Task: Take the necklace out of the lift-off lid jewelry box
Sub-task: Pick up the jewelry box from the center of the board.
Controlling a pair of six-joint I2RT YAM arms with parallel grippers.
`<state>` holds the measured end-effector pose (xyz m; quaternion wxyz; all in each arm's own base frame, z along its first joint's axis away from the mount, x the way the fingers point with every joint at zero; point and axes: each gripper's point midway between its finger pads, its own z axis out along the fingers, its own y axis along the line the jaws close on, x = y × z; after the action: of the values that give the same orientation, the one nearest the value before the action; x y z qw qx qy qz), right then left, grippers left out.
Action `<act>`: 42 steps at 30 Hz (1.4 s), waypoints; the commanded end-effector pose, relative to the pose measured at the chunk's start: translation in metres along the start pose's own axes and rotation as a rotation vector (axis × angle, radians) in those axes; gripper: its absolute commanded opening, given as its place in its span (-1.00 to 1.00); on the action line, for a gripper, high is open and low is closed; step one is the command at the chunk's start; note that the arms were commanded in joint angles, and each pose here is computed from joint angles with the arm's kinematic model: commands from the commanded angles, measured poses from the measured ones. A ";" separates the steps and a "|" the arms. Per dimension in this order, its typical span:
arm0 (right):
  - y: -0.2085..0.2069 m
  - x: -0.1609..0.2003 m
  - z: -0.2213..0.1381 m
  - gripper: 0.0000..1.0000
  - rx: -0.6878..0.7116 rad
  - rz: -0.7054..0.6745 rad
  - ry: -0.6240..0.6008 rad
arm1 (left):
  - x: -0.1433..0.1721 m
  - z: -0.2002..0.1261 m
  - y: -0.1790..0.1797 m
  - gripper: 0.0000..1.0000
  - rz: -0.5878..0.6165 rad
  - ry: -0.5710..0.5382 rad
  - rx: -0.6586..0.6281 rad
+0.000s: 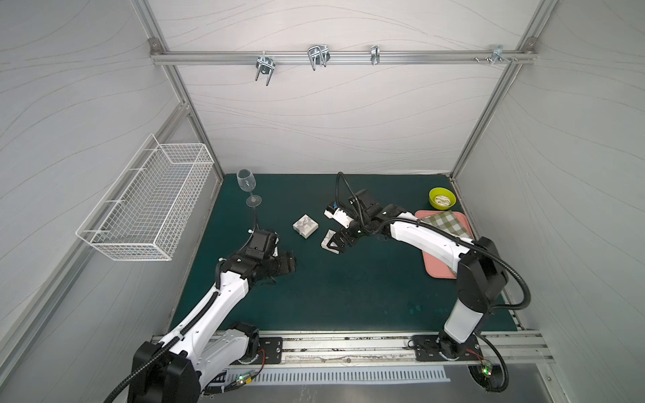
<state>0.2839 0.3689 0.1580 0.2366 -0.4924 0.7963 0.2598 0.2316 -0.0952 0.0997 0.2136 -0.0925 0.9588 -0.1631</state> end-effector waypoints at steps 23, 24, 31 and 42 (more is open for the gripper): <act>-0.057 0.035 0.086 0.98 0.152 -0.100 0.305 | -0.005 0.008 -0.020 0.68 0.055 -0.115 0.151; -0.059 0.036 0.088 0.98 0.158 -0.100 0.306 | -0.006 0.009 -0.020 0.68 0.057 -0.113 0.150; -0.054 0.038 0.102 0.98 0.100 -0.095 0.317 | -0.006 0.015 -0.020 0.67 0.059 -0.102 0.149; -0.044 0.042 0.099 0.74 0.048 -0.078 0.323 | -0.005 0.017 -0.019 0.66 0.057 -0.101 0.143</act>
<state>0.3322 0.3878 0.0478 0.1474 -0.5393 0.8184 0.1330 0.2413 -0.1137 0.0904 0.2600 -0.0651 0.9388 -0.2161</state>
